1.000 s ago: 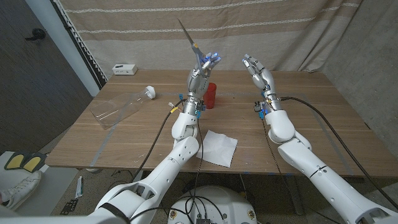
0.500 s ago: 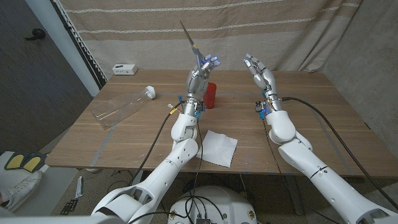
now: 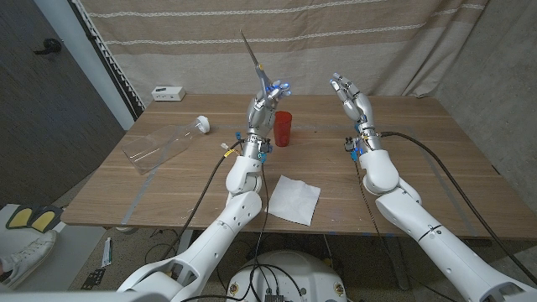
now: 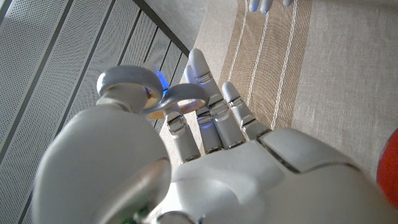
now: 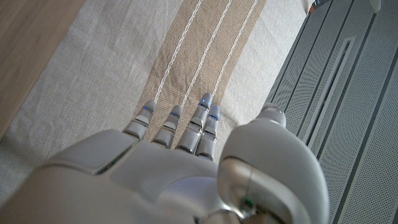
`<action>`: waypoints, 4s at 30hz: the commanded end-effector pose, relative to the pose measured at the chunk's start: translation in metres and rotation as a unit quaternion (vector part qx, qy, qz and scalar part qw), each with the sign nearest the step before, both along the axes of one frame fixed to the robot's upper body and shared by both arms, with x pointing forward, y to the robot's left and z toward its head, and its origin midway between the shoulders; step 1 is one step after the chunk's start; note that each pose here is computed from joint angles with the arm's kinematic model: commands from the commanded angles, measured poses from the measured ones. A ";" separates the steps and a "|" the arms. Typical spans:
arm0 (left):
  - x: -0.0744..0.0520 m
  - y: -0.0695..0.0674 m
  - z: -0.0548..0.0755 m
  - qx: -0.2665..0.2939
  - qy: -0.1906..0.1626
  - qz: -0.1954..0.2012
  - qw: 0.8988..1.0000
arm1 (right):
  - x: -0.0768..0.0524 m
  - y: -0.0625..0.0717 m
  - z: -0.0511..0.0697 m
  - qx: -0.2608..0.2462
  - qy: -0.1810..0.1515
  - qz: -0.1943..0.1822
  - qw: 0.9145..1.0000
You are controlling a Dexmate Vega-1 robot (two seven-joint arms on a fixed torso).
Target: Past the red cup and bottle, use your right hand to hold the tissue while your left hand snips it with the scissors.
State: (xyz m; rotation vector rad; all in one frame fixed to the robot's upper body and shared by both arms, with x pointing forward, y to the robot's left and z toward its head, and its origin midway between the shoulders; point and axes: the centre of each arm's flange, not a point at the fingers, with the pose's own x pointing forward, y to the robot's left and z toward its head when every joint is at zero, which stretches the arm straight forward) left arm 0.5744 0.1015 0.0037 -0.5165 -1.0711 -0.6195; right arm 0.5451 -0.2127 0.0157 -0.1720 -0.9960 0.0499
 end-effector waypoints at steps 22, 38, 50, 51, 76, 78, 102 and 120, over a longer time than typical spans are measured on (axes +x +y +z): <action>-0.012 0.030 -0.001 0.022 0.065 0.048 0.997 | -0.007 -0.013 0.015 0.002 -0.007 -0.004 1.000; -0.022 0.036 -0.012 0.059 0.095 0.070 0.991 | -0.003 -0.035 0.027 -0.008 -0.029 0.000 1.000; -0.027 0.042 -0.011 0.070 0.106 0.100 0.987 | 0.001 -0.043 0.029 -0.002 -0.031 0.002 1.000; -0.026 0.042 -0.010 0.073 0.104 0.101 0.987 | 0.001 -0.044 0.029 -0.002 -0.030 0.002 1.000; -0.017 0.041 -0.026 0.075 0.143 0.089 0.983 | 0.005 -0.052 0.039 -0.014 -0.028 -0.007 0.999; -0.015 0.041 -0.027 0.076 0.147 0.080 0.983 | 0.006 -0.051 0.040 -0.016 -0.027 -0.009 0.999; 0.002 0.045 -0.029 0.092 0.151 0.083 0.981 | 0.008 -0.049 0.050 -0.019 -0.037 -0.011 0.999; 0.011 0.052 -0.031 0.105 0.142 0.115 0.978 | 0.004 -0.051 0.055 -0.020 -0.045 -0.016 0.999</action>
